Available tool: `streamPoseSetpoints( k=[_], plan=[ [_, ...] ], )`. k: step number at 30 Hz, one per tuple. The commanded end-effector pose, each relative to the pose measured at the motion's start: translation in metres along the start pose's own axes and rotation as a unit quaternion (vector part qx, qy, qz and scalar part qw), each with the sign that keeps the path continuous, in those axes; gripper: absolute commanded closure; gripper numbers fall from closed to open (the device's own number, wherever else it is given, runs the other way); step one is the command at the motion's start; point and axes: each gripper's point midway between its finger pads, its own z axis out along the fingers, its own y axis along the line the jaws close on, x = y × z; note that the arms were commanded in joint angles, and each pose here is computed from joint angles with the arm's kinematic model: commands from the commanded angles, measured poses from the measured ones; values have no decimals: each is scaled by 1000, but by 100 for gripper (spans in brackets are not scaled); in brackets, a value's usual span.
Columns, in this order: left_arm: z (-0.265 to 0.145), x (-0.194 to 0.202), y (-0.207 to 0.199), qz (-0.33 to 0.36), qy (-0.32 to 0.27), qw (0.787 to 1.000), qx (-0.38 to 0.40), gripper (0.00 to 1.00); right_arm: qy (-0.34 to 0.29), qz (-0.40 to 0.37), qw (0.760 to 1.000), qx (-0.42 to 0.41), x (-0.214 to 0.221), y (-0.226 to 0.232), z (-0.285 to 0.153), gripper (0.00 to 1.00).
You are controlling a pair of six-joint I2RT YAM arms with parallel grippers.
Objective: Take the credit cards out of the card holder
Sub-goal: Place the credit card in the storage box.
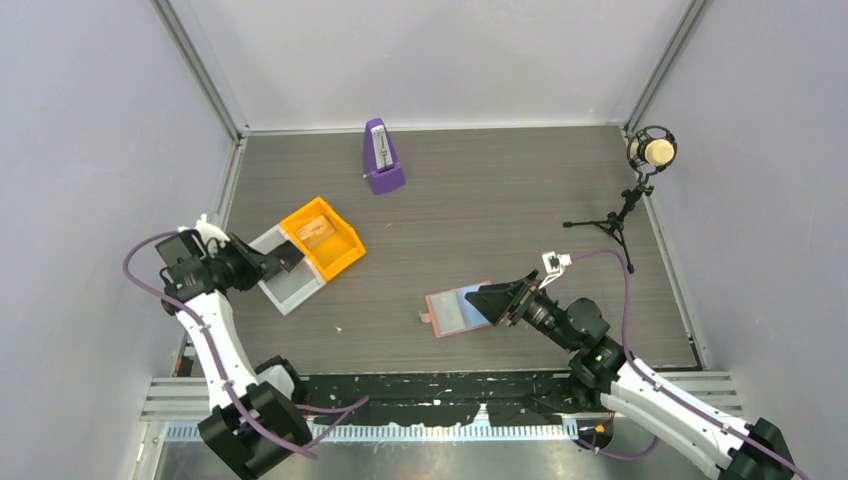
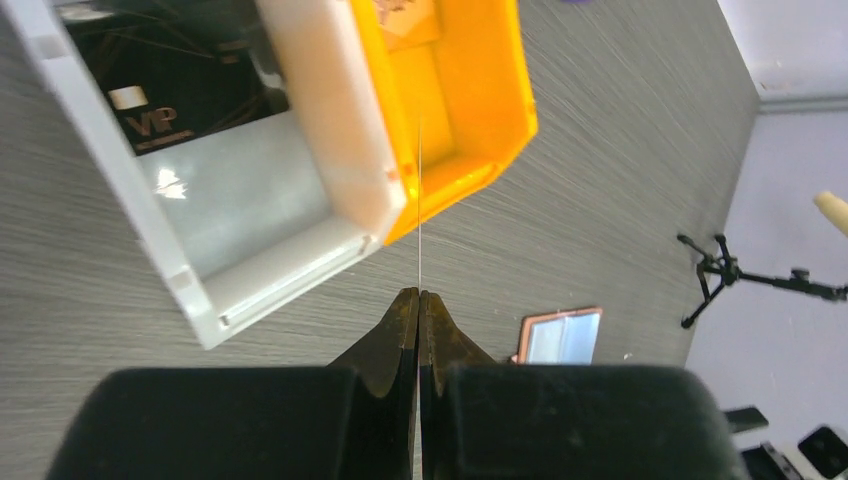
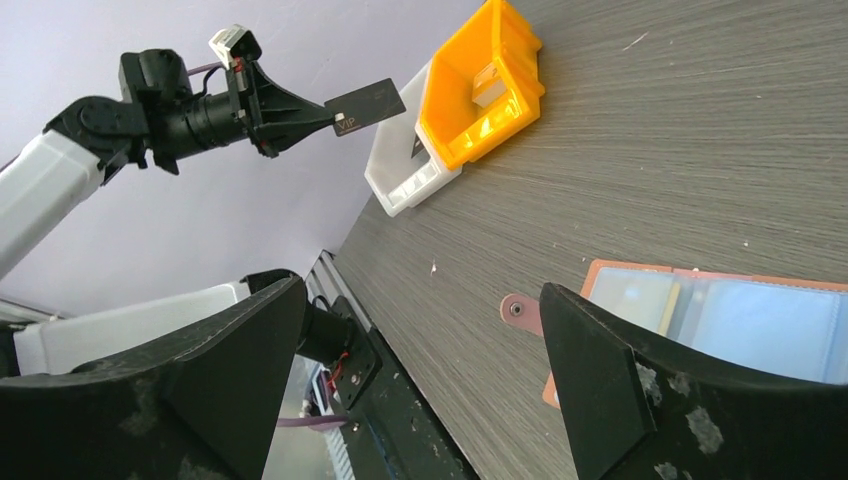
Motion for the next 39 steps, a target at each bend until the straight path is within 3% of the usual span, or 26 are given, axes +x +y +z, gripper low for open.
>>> streamPoseSetpoints(
  k=[1,20,39],
  plan=[
    [-8,-20,15,-6,-15,999,-38,100,-12,-37,998,-41,-16,26,1,5],
    [28,-42,54,-71,18,994,-76,100,-2,-83,996,-42,-19,30,3,5],
    [46,-61,80,-80,47,989,-114,100,-1,-96,995,-33,-22,28,8,5]
  ],
)
